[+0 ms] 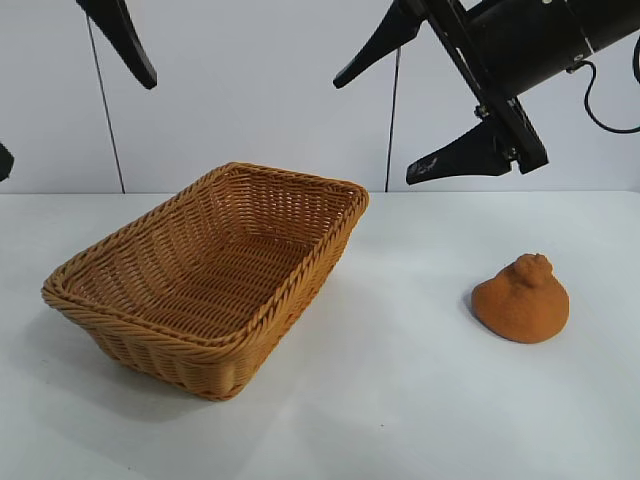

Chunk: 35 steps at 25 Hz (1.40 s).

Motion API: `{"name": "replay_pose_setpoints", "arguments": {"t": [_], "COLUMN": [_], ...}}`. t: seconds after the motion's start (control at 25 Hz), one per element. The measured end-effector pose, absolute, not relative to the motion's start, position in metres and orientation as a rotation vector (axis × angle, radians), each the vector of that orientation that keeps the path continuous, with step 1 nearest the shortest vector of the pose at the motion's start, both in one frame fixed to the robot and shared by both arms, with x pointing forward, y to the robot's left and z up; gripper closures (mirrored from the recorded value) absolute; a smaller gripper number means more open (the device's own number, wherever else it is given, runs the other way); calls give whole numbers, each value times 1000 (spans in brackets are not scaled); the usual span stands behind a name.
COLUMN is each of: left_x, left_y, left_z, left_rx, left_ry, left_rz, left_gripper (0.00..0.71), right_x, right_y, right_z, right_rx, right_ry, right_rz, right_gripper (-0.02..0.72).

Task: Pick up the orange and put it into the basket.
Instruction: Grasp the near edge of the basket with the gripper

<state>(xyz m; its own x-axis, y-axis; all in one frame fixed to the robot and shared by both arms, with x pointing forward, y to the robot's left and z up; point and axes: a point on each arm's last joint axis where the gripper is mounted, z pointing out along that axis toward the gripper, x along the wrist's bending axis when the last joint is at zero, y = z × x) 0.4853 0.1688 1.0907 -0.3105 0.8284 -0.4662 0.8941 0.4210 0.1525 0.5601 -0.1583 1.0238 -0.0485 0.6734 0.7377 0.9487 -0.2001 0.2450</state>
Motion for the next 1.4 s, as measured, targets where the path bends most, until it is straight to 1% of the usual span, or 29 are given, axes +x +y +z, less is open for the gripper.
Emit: {"name": "replay_pose_setpoints", "arguments": {"t": [0.12,0.2,0.36,0.6,0.96,1.2,1.4], "left_x": [486,488,491,503,521,527,529], "left_y": [165,167,167,158,149,146,146], "left_z": [1090,1086,1068,1038,997,976,953], "left_rx": [1283,1160,1042,1007,1020,1024,1016], "left_ry": [2309,2379,2488,2579,2668,2702,2731], "left_rz": [-136,-123,-135,-186,-178,-171,-162], "left_gripper": [45,45,45,45,45,45,45], "right_x": [560,560,560,560,560,560,560], "right_y": [-158,-158,-158,-158,-158,-158,-158], "right_z": [1024,1024,1024,1024,1024,1024,1024], "right_rx": [-1891,-1890,-1887,-1887,-1887,-1887,-1887], "right_ry": [-1722,-1722,-1722,-1719,-1719,-1719,-1719], "right_rz": [-1115,-1114,-1112,-1113,-1113,-1113,-1113], "right_gripper": [63,63,63,63,63,63,63]}}
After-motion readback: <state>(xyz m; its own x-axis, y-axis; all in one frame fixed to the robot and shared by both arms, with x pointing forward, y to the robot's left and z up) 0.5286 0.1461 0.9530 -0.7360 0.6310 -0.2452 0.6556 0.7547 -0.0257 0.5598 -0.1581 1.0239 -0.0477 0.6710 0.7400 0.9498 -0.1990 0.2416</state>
